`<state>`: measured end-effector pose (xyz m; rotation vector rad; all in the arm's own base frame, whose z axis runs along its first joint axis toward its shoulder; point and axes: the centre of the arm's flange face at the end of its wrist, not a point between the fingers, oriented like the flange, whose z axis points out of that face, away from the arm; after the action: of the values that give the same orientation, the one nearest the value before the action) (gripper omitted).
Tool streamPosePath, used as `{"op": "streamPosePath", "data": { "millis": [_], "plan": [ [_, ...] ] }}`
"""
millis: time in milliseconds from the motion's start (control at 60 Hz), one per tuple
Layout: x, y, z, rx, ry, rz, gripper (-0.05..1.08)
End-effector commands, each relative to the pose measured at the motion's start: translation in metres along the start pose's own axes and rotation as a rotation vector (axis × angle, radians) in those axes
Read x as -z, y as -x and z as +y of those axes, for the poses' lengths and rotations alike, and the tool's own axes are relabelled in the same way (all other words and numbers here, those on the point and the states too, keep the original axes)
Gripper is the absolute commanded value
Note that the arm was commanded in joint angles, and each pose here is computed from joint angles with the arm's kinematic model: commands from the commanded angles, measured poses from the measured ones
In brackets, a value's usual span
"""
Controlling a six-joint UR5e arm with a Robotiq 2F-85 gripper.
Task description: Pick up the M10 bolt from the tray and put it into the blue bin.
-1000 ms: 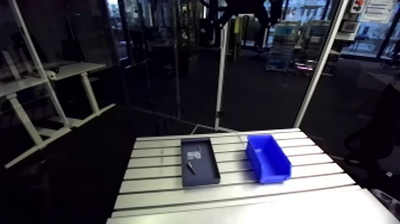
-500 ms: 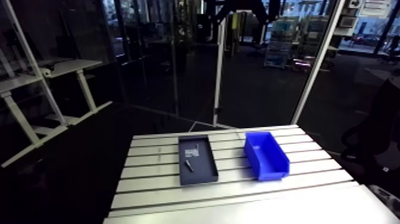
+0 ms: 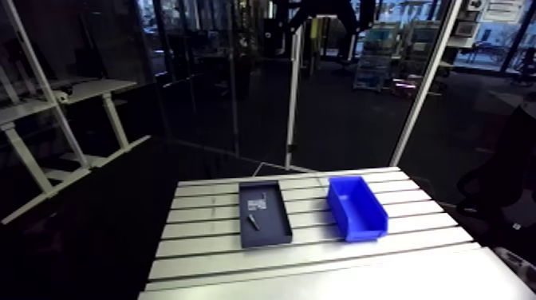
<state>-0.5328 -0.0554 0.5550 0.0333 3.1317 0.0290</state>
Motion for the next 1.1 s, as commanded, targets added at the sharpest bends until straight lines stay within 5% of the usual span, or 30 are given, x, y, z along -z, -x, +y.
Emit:
{"op": "streamPosePath", "data": {
  "millis": [17, 400, 783, 1100],
  "plan": [
    [-0.004, -0.004, 0.001, 0.003, 0.004, 0.023, 0.01],
    [-0.01, -0.011, 0.002, 0.014, 0.008, 0.018, 0.01],
    [-0.019, -0.015, -0.006, 0.028, -0.005, 0.004, 0.01],
    [-0.025, -0.016, -0.053, 0.12, -0.01, 0.024, 0.01]
  ]
}}
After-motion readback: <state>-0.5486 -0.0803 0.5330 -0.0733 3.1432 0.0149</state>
